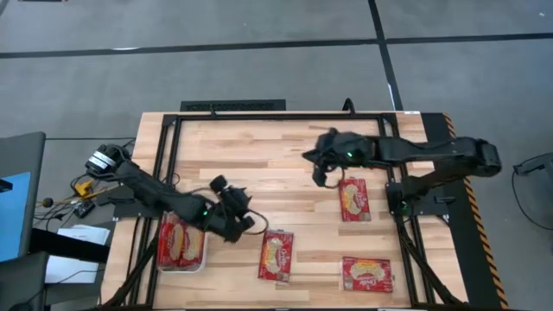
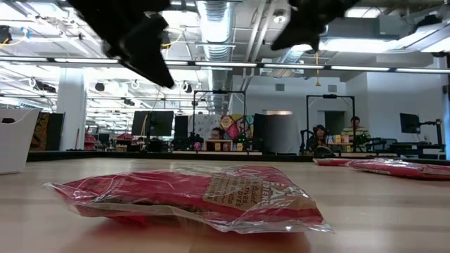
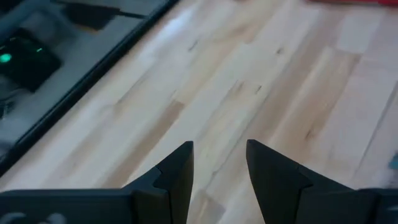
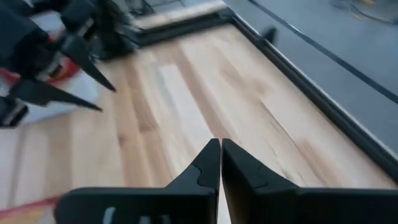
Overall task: Sort popcorn bags into baskets
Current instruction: Put the red popcorn bag into the white bin
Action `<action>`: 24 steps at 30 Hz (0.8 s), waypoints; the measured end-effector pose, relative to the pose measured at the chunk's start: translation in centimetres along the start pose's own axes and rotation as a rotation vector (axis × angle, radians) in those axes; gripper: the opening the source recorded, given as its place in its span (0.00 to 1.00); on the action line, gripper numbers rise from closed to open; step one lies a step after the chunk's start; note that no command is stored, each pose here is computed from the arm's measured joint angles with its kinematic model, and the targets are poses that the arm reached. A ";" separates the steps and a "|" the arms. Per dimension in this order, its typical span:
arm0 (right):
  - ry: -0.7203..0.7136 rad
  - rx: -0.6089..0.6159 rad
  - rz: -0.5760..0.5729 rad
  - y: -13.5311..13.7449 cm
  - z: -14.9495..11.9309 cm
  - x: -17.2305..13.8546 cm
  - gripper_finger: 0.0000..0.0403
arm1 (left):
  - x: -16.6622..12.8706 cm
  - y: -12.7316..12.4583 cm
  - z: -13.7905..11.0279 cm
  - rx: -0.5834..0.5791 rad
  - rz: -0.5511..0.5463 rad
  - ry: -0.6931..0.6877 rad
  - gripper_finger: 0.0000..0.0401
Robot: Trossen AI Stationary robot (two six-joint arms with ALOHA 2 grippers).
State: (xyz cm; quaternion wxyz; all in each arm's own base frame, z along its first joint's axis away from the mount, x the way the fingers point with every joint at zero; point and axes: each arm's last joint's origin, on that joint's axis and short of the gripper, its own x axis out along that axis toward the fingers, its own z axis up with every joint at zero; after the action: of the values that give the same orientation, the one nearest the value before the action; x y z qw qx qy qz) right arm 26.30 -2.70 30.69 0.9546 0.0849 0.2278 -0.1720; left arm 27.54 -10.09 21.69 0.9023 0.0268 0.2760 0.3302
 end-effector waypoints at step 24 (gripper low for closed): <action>0.404 0.643 -0.104 3.9 -9.8 1.0 0.47 | 10.7 7.1 1.1 0.270 -0.637 -0.186 0.35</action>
State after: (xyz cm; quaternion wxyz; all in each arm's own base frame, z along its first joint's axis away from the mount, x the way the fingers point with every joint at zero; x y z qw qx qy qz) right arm 24.53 2.99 21.88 0.8051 0.4005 0.3497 -0.2629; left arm 30.69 2.14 19.13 0.9695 0.0885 0.2282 -0.0107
